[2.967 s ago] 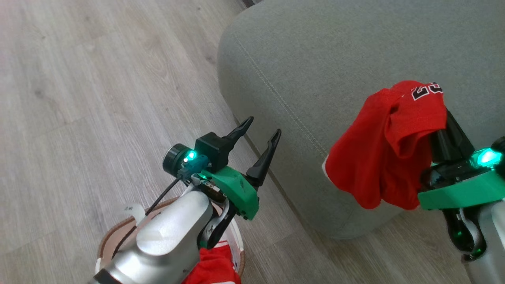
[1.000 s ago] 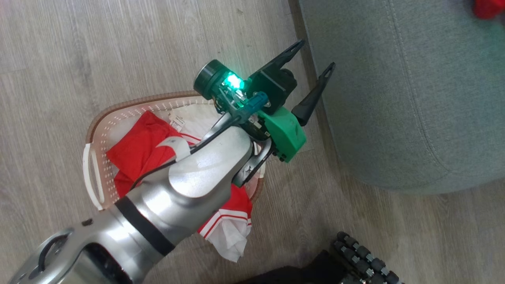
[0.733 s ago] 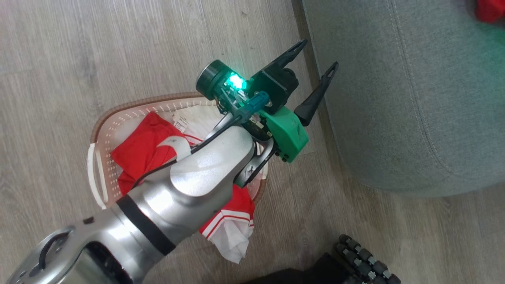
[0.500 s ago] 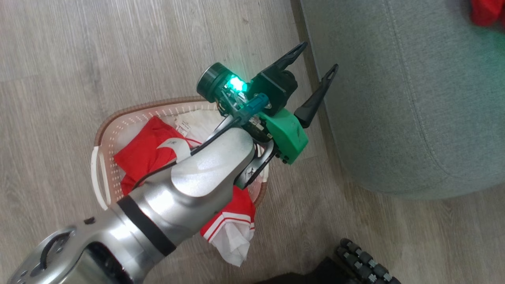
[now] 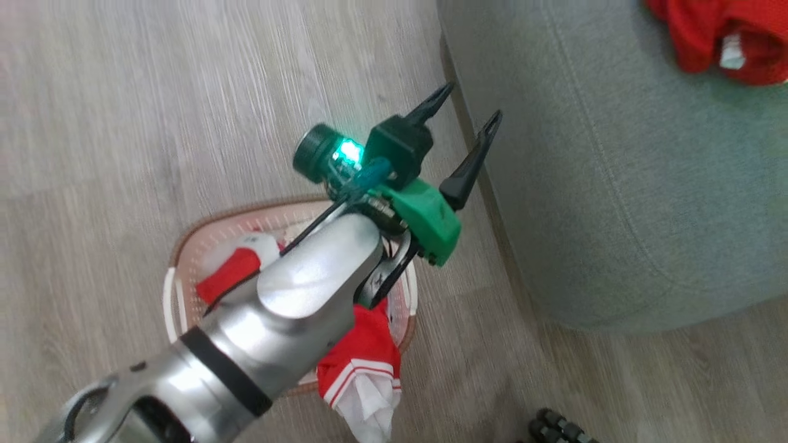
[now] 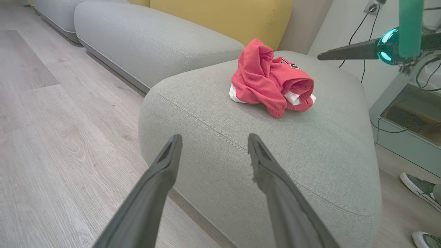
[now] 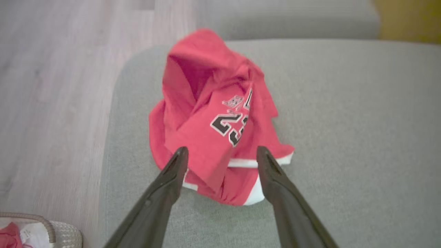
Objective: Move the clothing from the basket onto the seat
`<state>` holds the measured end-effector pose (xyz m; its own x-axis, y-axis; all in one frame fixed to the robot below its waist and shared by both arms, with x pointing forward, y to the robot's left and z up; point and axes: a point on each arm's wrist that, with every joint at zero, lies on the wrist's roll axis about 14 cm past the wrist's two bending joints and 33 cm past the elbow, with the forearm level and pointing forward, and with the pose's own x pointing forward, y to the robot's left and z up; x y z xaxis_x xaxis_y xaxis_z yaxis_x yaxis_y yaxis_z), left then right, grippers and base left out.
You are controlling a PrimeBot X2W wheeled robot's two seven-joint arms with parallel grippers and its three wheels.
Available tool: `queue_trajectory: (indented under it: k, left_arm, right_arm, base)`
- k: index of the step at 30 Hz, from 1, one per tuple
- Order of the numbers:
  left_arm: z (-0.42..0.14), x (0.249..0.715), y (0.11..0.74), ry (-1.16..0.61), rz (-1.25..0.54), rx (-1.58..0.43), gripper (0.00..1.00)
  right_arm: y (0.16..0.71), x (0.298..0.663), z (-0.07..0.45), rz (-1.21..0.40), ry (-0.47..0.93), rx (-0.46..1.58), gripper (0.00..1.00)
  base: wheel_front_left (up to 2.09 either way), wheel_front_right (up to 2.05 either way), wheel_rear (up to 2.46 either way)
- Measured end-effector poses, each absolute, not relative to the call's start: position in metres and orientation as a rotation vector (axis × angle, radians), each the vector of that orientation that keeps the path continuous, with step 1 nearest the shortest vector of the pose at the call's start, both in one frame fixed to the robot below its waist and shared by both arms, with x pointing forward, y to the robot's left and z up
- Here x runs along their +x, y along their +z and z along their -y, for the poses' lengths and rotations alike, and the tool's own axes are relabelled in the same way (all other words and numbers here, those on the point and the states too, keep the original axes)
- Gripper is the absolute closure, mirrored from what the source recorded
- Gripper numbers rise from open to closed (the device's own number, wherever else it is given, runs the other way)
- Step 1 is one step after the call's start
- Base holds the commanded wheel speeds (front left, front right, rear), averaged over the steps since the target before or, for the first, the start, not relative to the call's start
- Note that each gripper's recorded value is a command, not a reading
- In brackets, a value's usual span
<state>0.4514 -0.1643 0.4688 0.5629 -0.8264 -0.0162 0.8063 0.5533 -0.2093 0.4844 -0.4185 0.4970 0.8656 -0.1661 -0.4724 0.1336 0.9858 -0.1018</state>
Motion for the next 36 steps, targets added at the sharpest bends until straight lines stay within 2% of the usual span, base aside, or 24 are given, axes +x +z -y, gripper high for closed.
queue_trajectory:
  k: [11,17,22,36]
  left_arm:
    - [0.114,0.438,0.511,-0.817,-0.048,-0.220,0.00]
    - [0.066,0.428,0.519,-0.679,-0.028,-0.228,0.00]
    - [0.014,0.422,0.517,-0.533,-0.016,-0.203,0.00]
    - [-0.083,0.396,0.527,-0.242,0.048,-0.190,0.00]
  right_arm:
    - [0.591,0.473,0.406,-0.170,-0.089,-0.084,0.00]
    - [0.603,0.466,0.387,-0.098,-0.039,-0.074,0.00]
    - [0.626,0.476,0.363,0.019,0.007,-0.031,0.00]
    - [0.562,0.435,0.287,0.077,0.093,0.104,0.00]
  base:
    - [0.00,0.00,0.00]
    - [0.00,0.00,0.00]
    - [0.00,0.00,0.00]
    - [0.00,0.00,0.00]
